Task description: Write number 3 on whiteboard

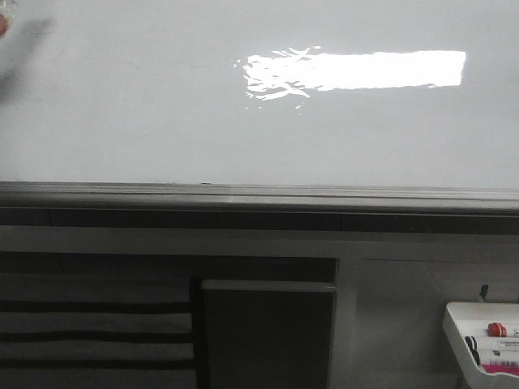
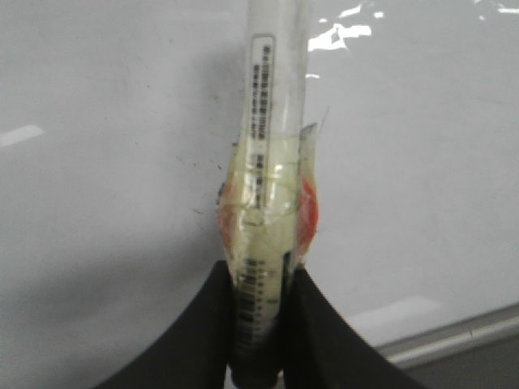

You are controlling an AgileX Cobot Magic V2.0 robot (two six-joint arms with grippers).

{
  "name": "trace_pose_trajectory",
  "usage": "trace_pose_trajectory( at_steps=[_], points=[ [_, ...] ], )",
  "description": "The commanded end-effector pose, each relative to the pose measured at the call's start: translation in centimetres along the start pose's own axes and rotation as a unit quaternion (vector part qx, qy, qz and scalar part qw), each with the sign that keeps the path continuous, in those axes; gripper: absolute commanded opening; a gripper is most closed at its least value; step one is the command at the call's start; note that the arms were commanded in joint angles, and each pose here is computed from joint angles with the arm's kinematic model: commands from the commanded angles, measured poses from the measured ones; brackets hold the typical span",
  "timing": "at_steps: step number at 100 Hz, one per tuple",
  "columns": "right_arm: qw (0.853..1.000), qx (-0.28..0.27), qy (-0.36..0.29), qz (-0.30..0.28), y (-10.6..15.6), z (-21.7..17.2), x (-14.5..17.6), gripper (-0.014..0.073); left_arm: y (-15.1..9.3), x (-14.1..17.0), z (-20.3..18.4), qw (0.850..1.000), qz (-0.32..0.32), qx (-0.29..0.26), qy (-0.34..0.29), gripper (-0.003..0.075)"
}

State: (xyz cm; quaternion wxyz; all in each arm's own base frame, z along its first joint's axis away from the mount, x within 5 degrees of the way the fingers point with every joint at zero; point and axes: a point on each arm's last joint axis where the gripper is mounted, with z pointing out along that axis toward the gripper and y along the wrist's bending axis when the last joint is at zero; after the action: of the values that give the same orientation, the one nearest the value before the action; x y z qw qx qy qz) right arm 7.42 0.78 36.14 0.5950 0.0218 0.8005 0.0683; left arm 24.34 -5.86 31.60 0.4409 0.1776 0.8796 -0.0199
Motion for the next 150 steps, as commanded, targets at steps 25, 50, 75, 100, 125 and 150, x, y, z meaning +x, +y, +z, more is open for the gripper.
trace_pose_trajectory(
  at_steps=[25, 50, 75, 100, 125, 150],
  points=[
    [0.956, -0.226, 0.131, -0.135, 3.9, 4.1, -3.9, 0.0619, -5.3, -3.1, -4.9, 0.964, 0.221, 0.144, 0.007, 0.0059],
    [0.855, -0.444, 0.122, -0.240, 6.8, 7.1, -3.8, 0.0610, -11.4, -2.5, -7.8, 0.880, 0.332, 0.338, -0.026, 0.0059],
    [0.791, -0.503, 0.138, -0.318, 10.6, 8.2, -3.6, 0.0468, -13.8, -1.8, -9.0, 0.848, 0.368, 0.380, -0.034, 0.0059],
    [0.766, -0.526, 0.130, -0.347, 14.8, 9.3, -3.2, 0.0450, -13.8, -1.8, -9.0, 0.848, 0.368, 0.380, -0.034, 0.0059],
    [0.743, -0.546, 0.154, -0.355, 17.5, 10.8, -2.9, 0.0449, -13.8, -1.8, -9.0, 0.848, 0.368, 0.380, -0.034, 0.0059],
    [0.739, -0.550, 0.154, -0.357, 18.2, 10.7, -2.9, 0.0281, -13.8, -1.8, -9.0, 0.848, 0.368, 0.380, -0.034, 0.0059]
  ],
)
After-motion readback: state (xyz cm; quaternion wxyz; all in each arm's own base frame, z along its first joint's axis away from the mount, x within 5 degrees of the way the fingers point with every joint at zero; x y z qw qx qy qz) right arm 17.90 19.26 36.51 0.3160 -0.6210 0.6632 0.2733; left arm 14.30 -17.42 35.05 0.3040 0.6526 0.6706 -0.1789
